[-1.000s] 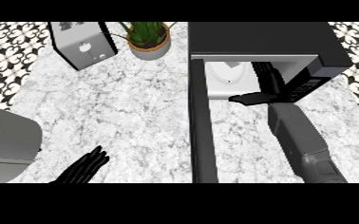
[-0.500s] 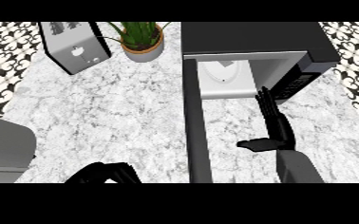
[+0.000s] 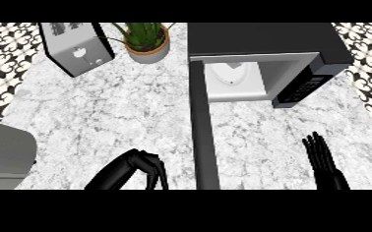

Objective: Pick up the milk, place it into the microwave and close the microwave

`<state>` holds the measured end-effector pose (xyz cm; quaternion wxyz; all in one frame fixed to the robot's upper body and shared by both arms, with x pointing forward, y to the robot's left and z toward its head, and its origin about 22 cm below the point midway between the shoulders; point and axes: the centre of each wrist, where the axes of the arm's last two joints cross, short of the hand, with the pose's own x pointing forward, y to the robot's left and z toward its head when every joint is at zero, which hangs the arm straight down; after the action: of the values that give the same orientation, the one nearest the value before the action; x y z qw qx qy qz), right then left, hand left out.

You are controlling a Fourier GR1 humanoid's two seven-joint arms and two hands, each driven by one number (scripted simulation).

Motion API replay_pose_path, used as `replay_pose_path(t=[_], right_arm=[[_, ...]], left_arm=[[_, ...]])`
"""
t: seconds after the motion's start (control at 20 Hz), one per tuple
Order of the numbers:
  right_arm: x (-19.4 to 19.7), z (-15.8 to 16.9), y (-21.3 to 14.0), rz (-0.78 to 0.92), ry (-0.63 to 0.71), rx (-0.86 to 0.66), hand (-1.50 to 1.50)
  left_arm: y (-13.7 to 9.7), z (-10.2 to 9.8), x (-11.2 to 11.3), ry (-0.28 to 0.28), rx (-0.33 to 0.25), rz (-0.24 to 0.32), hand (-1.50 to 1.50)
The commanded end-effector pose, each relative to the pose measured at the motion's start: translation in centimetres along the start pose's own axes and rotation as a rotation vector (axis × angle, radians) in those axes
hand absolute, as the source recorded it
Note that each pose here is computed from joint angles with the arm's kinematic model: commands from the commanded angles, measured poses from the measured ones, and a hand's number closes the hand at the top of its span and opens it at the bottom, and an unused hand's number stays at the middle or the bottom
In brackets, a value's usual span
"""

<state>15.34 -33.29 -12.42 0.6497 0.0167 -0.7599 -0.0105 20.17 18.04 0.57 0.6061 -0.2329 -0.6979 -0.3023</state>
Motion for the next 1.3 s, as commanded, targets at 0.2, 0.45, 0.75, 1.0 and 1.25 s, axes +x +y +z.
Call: replay_pose_path(t=[0.2, 0.45, 0.75, 1.0, 1.25], right_arm=[[5.2, 8.8, -5.2, 0.017, -0.062, -0.059, -1.5], [8.0, 10.1, -7.0, -0.042, -0.078, -0.033, -1.5], [10.1, 10.2, -6.2, -0.098, -0.15, 0.047, -1.5], [12.5, 6.9, -5.3, -0.134, -0.189, 0.156, -1.5], [15.0, 5.6, -4.5, -0.162, -0.212, 0.235, -1.5]], left_arm=[[-4.2, -3.7, -3.5, 0.008, -0.133, -0.029, 1.5], [-6.4, -6.2, -4.8, -0.027, -0.098, -0.092, 1.5], [-10.9, -7.8, -4.4, 0.02, -0.241, -0.055, 1.5], [-13.6, -8.7, -4.7, 0.049, -0.211, -0.045, 1.5], [-14.9, -9.8, -3.3, 0.04, -0.182, -0.076, 1.5]])
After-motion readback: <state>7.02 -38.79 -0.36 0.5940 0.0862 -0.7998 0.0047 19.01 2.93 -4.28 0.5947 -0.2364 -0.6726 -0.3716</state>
